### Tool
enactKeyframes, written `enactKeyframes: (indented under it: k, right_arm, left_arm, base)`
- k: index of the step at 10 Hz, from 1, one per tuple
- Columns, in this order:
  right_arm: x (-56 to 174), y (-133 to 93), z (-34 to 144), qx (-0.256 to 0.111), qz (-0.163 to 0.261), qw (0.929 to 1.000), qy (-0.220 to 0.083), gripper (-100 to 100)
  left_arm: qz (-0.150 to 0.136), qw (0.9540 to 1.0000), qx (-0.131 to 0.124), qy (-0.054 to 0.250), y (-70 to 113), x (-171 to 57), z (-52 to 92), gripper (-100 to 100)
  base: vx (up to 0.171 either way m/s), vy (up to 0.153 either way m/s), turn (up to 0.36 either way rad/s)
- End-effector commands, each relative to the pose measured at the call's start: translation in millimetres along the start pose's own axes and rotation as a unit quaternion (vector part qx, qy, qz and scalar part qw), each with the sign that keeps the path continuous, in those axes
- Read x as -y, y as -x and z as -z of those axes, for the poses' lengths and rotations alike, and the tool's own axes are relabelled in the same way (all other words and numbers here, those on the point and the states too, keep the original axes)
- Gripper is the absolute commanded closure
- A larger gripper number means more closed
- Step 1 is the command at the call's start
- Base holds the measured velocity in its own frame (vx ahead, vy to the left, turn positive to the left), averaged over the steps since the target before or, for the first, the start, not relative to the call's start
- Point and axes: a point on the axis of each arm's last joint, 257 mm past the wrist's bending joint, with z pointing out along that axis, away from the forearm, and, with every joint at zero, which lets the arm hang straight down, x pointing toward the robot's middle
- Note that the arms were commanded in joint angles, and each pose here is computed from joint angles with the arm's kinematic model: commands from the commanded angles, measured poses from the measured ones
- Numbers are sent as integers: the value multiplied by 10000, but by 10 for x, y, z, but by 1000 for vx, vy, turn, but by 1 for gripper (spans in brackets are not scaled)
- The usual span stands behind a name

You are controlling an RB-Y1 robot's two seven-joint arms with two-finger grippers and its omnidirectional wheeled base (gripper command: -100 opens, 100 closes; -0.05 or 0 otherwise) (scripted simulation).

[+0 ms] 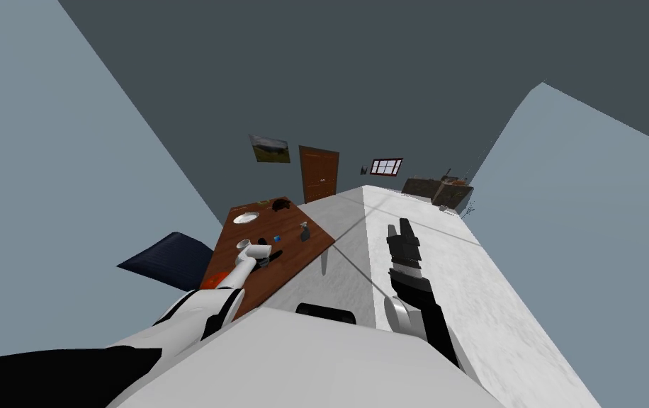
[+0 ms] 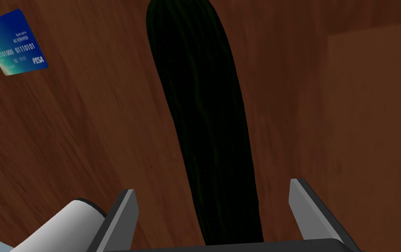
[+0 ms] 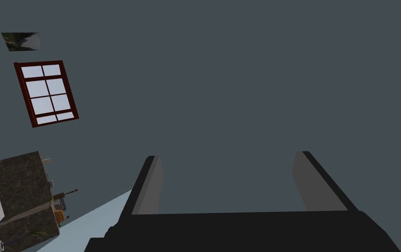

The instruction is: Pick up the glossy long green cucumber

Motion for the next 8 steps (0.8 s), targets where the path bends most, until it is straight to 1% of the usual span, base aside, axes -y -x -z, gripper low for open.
enactKeyframes:
  k: [1,2,3,6,7,8]
  right_arm:
    - [0,0,0,0,0,10000,0,0]
    - [0,0,0,0,0,10000,0,0]
    - [0,0,0,0,0,10000,0,0]
    - [0,0,0,0,0,10000,0,0]
    - [0,0,0,0,0,10000,0,0]
    - [0,0,0,0,0,10000,0,0]
  left_arm:
    - [0,10000,0,0,0,0,0,-100]
    - [-3,10000,6,14,5,-12,-3,0]
    - [-23,10000,-5,10,20,-93,-64,-100]
    - [-55,10000,-20,6,43,-220,-151,-100]
    - [-45,10000,-11,19,44,-190,-138,-100]
    - [-48,10000,-16,8,44,-189,-143,100]
  base:
    - [11,7,-2]
    - [0,0,0]
    - [41,13,24]
    - [72,25,25]
    - [29,10,3]
    - [0,0,0]
